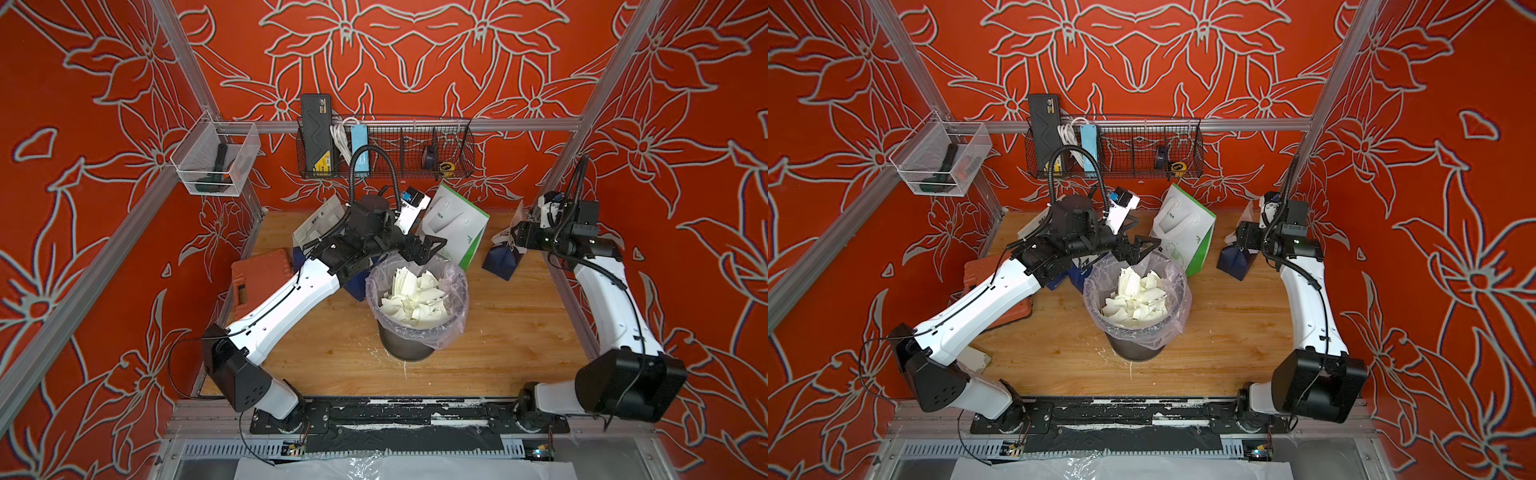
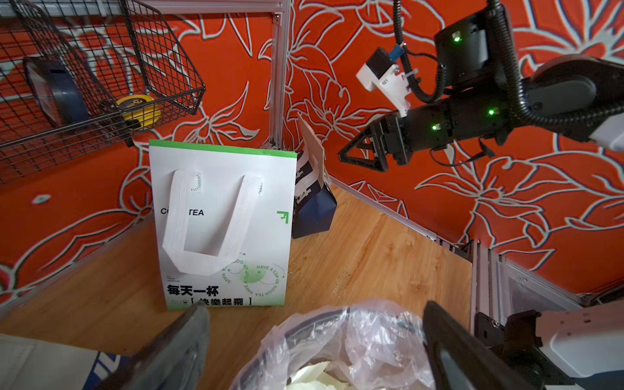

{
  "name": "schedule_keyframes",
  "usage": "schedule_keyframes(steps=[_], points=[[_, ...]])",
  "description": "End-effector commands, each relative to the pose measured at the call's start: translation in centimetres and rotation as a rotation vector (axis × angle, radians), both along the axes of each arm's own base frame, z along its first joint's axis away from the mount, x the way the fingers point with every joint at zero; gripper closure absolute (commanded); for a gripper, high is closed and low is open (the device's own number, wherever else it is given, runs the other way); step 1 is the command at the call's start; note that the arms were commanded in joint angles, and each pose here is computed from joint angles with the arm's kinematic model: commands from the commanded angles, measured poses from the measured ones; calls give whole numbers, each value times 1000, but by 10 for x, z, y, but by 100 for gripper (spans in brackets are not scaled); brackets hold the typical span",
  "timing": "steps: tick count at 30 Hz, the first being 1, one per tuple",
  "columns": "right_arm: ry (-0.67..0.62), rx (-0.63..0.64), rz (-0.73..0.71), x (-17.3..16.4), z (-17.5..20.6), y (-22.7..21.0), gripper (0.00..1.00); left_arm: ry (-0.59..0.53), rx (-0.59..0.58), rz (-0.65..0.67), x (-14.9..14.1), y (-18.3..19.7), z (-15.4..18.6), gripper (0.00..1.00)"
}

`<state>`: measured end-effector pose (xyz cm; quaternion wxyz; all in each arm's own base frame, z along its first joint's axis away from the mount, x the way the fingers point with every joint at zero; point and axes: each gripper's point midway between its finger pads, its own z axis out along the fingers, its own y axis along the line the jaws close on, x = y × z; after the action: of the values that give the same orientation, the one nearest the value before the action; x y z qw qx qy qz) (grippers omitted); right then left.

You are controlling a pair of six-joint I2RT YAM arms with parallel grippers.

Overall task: Shred takeout receipts and throw away
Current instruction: Move the takeout bag to the center of the board.

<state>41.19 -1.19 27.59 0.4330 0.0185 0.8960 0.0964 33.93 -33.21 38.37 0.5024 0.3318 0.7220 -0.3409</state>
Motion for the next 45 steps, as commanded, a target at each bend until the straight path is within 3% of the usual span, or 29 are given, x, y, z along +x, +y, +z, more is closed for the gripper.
schedule_keyframes(steps=[1,10,16,27,29,45], points=[[-19,32,10,15,-1,4,25,-23,-36,-32,-2,-12,12,5],[12,-163,-48,37,-22,-1,31,-8,-10,-45,-2,-23,3,5],[2,-245,-100,51,-20,-3,41,-1,6,-49,-2,-25,-5,5],[4,-364,-142,36,-20,-2,95,21,39,-49,1,-31,-14,6],[-10,-362,-149,29,-16,-1,100,25,42,-53,0,-33,-14,6],[58,-257,-95,-81,-40,35,100,107,129,-69,-9,-60,-26,9]])
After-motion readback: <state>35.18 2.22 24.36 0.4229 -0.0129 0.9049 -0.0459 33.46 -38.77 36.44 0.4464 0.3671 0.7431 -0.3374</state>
